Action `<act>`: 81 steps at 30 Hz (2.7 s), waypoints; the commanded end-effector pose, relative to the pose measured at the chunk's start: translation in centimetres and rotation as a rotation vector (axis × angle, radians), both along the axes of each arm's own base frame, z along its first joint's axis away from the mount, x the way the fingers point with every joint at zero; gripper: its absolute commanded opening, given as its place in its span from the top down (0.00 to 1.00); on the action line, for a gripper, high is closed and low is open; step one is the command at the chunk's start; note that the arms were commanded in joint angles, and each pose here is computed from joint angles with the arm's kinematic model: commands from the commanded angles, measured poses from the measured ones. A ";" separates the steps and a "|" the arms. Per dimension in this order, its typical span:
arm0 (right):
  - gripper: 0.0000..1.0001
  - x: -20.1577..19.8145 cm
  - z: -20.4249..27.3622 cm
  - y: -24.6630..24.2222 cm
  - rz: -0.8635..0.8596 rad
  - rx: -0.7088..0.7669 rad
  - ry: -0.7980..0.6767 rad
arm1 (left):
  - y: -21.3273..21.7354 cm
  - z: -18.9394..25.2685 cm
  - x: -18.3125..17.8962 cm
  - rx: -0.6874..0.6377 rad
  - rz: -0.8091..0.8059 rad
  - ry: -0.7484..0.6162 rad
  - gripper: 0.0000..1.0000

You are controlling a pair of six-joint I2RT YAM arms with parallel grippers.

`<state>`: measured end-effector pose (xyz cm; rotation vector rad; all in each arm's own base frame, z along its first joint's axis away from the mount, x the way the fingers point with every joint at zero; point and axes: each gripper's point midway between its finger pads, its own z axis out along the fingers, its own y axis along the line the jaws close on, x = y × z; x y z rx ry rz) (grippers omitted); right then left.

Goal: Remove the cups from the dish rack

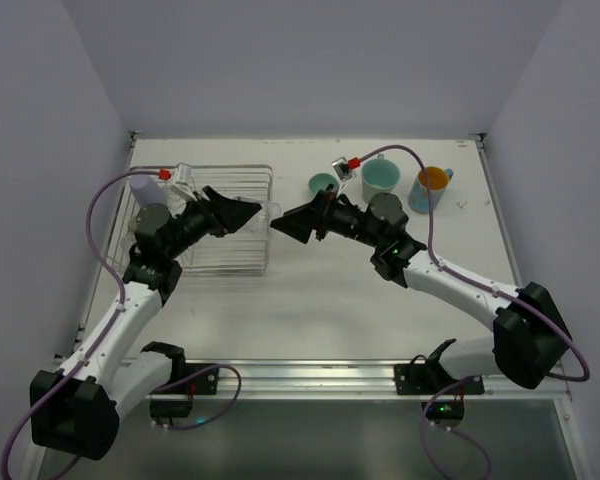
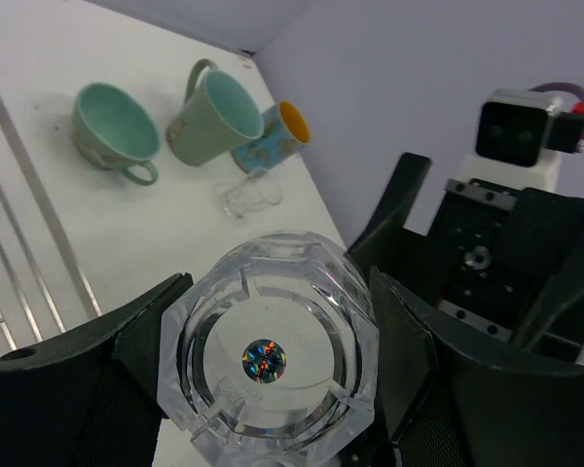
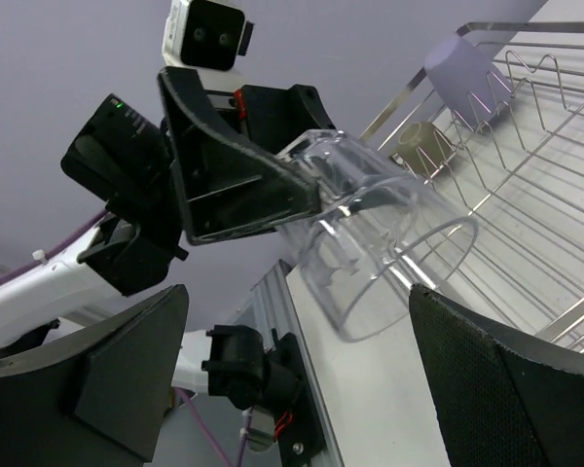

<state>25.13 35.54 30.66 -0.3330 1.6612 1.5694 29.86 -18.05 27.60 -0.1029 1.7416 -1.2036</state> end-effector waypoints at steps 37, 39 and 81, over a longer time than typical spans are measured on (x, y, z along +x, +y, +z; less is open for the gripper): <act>1.00 0.9 1.9 0.6 -0.051 -0.185 -0.100 | 4.2 9.0 -1.4 0.238 0.193 -0.264 0.00; 1.00 1.3 1.1 0.3 -0.065 -0.248 -0.106 | 5.1 8.6 -1.5 0.299 0.229 -0.265 0.00; 0.87 14.4 -21.4 -3.9 0.004 -1.454 -0.106 | 13.4 1.7 -2.5 0.601 0.594 -0.173 0.00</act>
